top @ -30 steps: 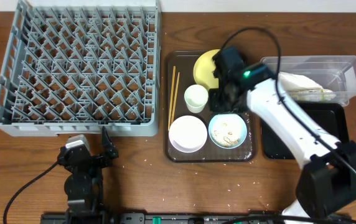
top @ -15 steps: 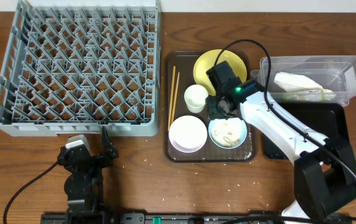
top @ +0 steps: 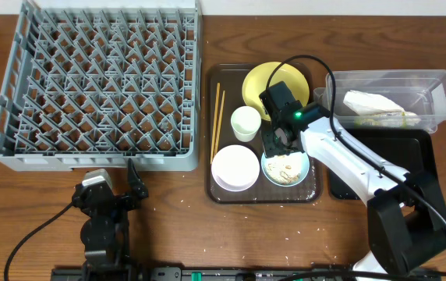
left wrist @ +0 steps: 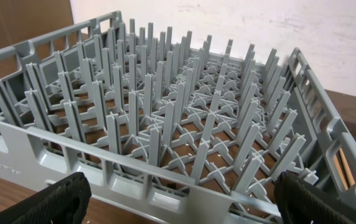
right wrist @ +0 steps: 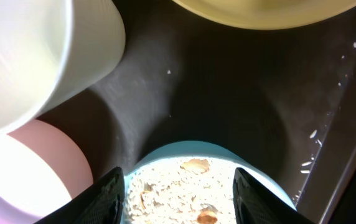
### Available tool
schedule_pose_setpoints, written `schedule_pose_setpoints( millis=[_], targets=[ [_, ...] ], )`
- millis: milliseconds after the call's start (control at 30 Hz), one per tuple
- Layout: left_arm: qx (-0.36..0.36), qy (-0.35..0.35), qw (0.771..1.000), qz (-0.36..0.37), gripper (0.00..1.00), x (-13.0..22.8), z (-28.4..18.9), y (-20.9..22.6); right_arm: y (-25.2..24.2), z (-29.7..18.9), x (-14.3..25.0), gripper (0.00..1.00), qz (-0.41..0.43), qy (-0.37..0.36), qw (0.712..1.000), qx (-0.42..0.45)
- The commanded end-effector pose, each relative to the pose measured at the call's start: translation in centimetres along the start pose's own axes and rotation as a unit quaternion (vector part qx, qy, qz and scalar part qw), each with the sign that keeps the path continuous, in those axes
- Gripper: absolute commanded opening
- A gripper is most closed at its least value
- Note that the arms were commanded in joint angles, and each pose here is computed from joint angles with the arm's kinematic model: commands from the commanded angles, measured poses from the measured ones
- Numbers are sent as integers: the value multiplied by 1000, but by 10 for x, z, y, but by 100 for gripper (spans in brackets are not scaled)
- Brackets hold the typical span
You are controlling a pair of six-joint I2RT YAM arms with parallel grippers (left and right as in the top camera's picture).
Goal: Sort waste into correct bins and load items into the dishwasher
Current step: 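Move the right gripper to the blue bowl and grasp its rim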
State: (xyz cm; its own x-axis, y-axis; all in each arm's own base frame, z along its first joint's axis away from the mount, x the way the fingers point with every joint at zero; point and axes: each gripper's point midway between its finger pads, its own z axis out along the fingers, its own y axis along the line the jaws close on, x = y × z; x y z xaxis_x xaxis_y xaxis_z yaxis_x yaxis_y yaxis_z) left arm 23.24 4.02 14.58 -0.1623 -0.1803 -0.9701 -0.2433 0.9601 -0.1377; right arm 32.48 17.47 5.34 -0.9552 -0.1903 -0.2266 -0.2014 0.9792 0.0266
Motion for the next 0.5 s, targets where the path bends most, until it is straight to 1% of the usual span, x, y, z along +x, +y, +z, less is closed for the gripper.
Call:
schedule_pose_setpoints(
  millis=[0, 233, 467],
  targets=[
    [-7, 16, 1000, 2, 95, 13, 2, 4, -9, 6, 16, 54, -10, 30, 999, 19],
    [-7, 16, 1000, 2, 95, 13, 2, 4, -25, 5, 53, 56, 2, 99, 994, 51],
    [-7, 16, 1000, 2, 95, 13, 2, 4, -75, -8, 72, 59, 31, 137, 978, 153]
  ],
)
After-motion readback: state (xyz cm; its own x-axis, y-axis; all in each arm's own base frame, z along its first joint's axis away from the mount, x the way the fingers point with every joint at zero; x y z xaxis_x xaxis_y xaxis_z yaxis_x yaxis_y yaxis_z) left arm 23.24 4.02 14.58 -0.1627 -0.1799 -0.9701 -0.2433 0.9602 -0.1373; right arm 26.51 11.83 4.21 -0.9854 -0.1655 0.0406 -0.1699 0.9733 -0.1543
